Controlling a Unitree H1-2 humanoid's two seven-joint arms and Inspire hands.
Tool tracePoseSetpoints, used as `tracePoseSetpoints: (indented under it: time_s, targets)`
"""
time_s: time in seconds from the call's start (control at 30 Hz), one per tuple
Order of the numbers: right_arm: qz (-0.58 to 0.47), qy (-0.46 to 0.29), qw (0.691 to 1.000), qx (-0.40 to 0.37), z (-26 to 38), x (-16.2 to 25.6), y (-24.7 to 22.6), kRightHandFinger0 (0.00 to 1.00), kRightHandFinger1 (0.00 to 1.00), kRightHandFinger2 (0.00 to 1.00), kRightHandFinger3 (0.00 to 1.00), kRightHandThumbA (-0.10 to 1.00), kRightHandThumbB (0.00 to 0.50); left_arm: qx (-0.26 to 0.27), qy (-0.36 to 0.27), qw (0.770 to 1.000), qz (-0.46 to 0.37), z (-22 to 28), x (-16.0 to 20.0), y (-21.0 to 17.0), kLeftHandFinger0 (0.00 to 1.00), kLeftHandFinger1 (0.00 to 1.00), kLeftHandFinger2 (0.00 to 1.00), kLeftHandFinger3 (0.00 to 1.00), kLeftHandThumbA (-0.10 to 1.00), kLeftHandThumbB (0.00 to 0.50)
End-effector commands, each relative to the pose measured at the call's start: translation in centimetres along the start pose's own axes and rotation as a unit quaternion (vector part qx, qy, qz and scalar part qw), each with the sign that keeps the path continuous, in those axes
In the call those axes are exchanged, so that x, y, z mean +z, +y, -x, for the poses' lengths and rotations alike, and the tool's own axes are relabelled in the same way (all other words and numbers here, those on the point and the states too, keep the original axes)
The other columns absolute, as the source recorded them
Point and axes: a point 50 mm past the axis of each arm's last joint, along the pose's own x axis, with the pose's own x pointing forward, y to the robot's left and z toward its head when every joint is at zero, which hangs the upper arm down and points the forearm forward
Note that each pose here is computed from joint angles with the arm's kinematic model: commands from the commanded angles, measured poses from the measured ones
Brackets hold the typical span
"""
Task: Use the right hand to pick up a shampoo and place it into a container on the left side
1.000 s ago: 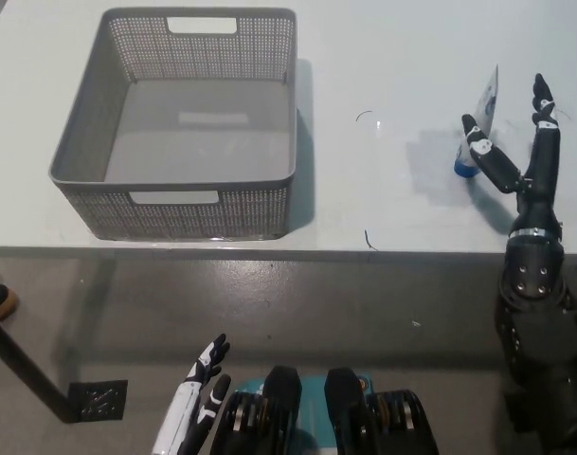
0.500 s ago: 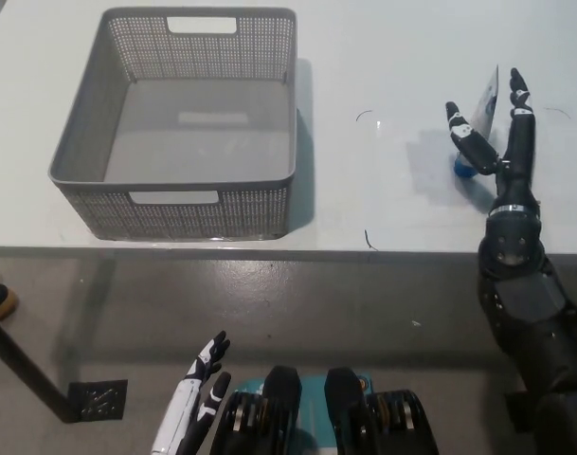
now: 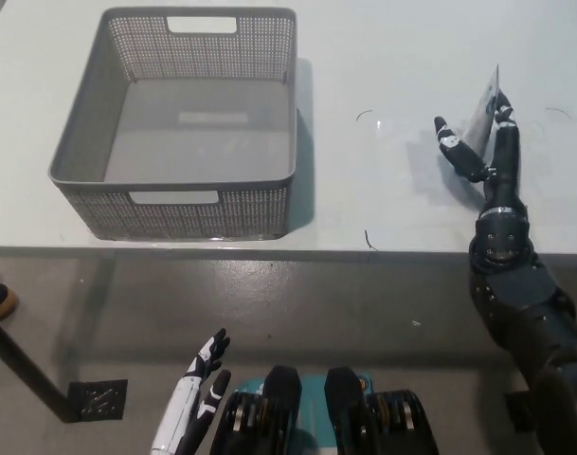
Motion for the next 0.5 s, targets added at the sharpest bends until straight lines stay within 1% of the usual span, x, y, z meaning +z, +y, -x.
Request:
tracePoseSetpoints:
  time_s: [0.0, 0.07, 0.1, 0.13, 0.17, 0.2, 0.27, 0.3, 0.33, 0.37, 0.4, 0.47]
  targets:
    - [-0.036, -0.002, 0.999, -0.005, -1.8, 2.8, -0.1, 1.0, 1.0, 1.0, 1.0, 0.79, 0.358, 0.013, -0.048, 0.999, 0.005, -1.2, 1.6, 0.8, 1.0, 1.0, 1.0, 1.0, 1.0, 0.204]
    - [-0.054, 0.015, 0.998, 0.0, -1.8, 2.5, -0.1, 1.0, 1.0, 1.0, 1.0, 0.79, 0.348, 0.012, -0.05, 0.999, 0.007, -1.4, 1.7, 0.9, 1.0, 1.0, 1.0, 1.0, 1.0, 0.204]
    - [-0.058, 0.03, 0.998, -0.002, -1.7, 2.0, -0.2, 1.0, 1.0, 1.0, 1.0, 0.81, 0.37, 0.014, -0.049, 0.999, 0.007, -1.3, 1.7, 0.9, 1.0, 1.0, 1.0, 1.0, 1.0, 0.205]
    - [-0.069, 0.049, 0.996, -0.001, -1.7, 1.6, -0.3, 1.0, 1.0, 1.0, 1.0, 0.82, 0.381, 0.014, -0.049, 0.999, 0.006, -1.4, 1.6, 0.9, 1.0, 1.0, 1.0, 1.0, 1.0, 0.213]
    - [-0.083, 0.061, 0.995, 0.001, -1.7, 1.3, -0.4, 1.0, 1.0, 1.0, 1.0, 0.8, 0.379, 0.015, -0.049, 0.999, 0.004, -1.4, 1.6, 0.9, 1.0, 1.0, 1.0, 1.0, 1.0, 0.218]
    - [-0.118, 0.091, 0.989, 0.002, -1.6, 0.7, -0.6, 1.0, 1.0, 1.0, 1.0, 0.78, 0.383, 0.017, -0.047, 0.999, 0.005, -1.3, 1.6, 0.9, 1.0, 1.0, 1.0, 1.0, 1.0, 0.227]
    - [-0.133, 0.111, 0.985, 0.006, -1.5, 0.0, -1.0, 1.0, 1.0, 1.0, 1.0, 0.77, 0.375, 0.017, -0.048, 0.999, -0.003, -1.4, 1.6, 0.9, 1.0, 1.0, 1.0, 1.0, 1.0, 0.23]
    - [-0.137, 0.116, 0.984, 0.008, -1.5, -0.1, -1.1, 1.0, 1.0, 1.0, 1.0, 0.77, 0.375, 0.017, -0.049, 0.999, -0.002, -1.4, 1.6, 1.0, 1.0, 1.0, 1.0, 1.0, 1.0, 0.232]
    - [-0.138, 0.119, 0.983, 0.008, -1.5, -0.2, -1.2, 1.0, 1.0, 1.0, 1.0, 0.77, 0.388, 0.017, -0.048, 0.999, 0.002, -1.4, 1.6, 1.0, 1.0, 1.0, 1.0, 1.0, 1.0, 0.236]
    - [-0.144, 0.12, 0.982, 0.01, -1.5, -0.3, -1.3, 1.0, 1.0, 1.0, 1.0, 0.76, 0.381, 0.017, -0.049, 0.999, 0.004, -1.4, 1.6, 1.0, 1.0, 1.0, 1.0, 1.0, 1.0, 0.22]
    - [-0.15, 0.12, 0.981, 0.01, -1.5, -0.3, -1.3, 1.0, 1.0, 1.0, 1.0, 0.75, 0.384, 0.017, -0.05, 0.999, 0.006, -1.4, 1.7, 1.0, 1.0, 1.0, 1.0, 1.0, 1.0, 0.217]
    - [-0.167, 0.116, 0.979, 0.011, -1.8, 0.2, -1.3, 1.0, 1.0, 1.0, 1.0, 0.71, 0.36, 0.019, -0.051, 0.999, 0.009, -1.8, 1.7, 1.1, 1.0, 1.0, 1.0, 1.0, 1.0, 0.236]
